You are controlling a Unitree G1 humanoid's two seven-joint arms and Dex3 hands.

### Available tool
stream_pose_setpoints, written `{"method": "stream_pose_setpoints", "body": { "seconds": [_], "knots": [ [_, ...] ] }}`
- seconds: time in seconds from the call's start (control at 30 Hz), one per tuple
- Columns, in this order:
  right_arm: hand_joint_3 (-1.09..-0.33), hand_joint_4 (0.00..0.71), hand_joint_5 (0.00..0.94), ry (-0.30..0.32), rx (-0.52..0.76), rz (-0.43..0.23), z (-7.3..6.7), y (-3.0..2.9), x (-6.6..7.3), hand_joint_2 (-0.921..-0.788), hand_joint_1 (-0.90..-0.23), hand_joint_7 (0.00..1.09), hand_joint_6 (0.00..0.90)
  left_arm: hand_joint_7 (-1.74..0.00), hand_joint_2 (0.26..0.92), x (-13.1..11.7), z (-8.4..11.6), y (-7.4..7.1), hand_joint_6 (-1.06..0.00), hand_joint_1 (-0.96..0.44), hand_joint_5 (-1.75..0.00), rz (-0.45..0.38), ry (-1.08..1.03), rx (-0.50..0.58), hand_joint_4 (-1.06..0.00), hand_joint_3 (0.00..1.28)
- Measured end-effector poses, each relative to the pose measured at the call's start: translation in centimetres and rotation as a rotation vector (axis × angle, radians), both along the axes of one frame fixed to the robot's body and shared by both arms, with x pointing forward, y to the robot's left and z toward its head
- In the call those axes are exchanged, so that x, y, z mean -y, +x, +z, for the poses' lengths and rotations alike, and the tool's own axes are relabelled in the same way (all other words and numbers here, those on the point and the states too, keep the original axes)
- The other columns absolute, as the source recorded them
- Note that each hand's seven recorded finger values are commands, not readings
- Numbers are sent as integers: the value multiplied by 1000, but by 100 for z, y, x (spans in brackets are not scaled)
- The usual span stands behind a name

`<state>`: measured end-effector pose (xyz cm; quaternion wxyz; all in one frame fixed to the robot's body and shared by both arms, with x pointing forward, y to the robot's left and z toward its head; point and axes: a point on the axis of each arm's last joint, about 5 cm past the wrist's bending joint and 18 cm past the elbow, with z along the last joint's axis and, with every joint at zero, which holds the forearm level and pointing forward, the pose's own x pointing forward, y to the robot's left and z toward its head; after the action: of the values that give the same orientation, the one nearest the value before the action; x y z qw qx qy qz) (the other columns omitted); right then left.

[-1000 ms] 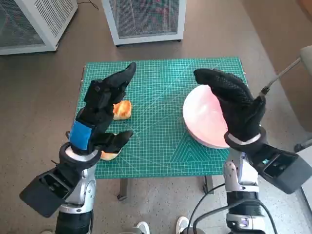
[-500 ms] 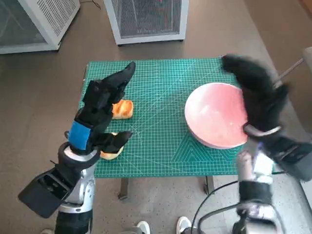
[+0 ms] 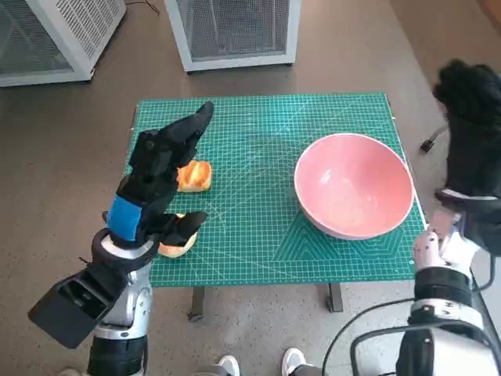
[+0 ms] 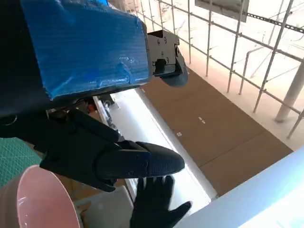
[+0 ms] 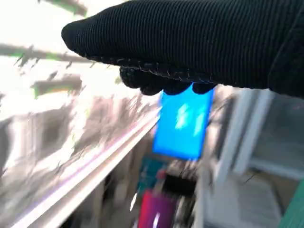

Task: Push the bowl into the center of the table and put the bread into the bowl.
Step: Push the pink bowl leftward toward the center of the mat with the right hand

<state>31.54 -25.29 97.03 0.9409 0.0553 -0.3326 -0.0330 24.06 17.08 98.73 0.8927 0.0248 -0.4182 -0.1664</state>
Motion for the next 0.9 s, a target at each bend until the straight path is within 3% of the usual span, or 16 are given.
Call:
{"method": "stream_pose_setpoints", "body": {
  "seconds": [0.37,0.57,0.9],
  "knots": [
    [-728,296,1,115,-308,-27,-283,-20,70,-921,-493,508,42,-669,921,0,-3,1,0,-602,-19,-3,-9,6,-266,408],
    [-778,286,0,143,-413,-18,-385,-33,50,-921,-439,457,53,-667,921,-5,-3,-1,-1,-604,-16,-2,-7,6,-262,407],
    [-793,261,0,186,-565,17,-607,-90,-40,-921,-437,406,66,-656,921,-45,-3,-43,-8,-609,-13,11,0,5,-260,403]
  ]
}}
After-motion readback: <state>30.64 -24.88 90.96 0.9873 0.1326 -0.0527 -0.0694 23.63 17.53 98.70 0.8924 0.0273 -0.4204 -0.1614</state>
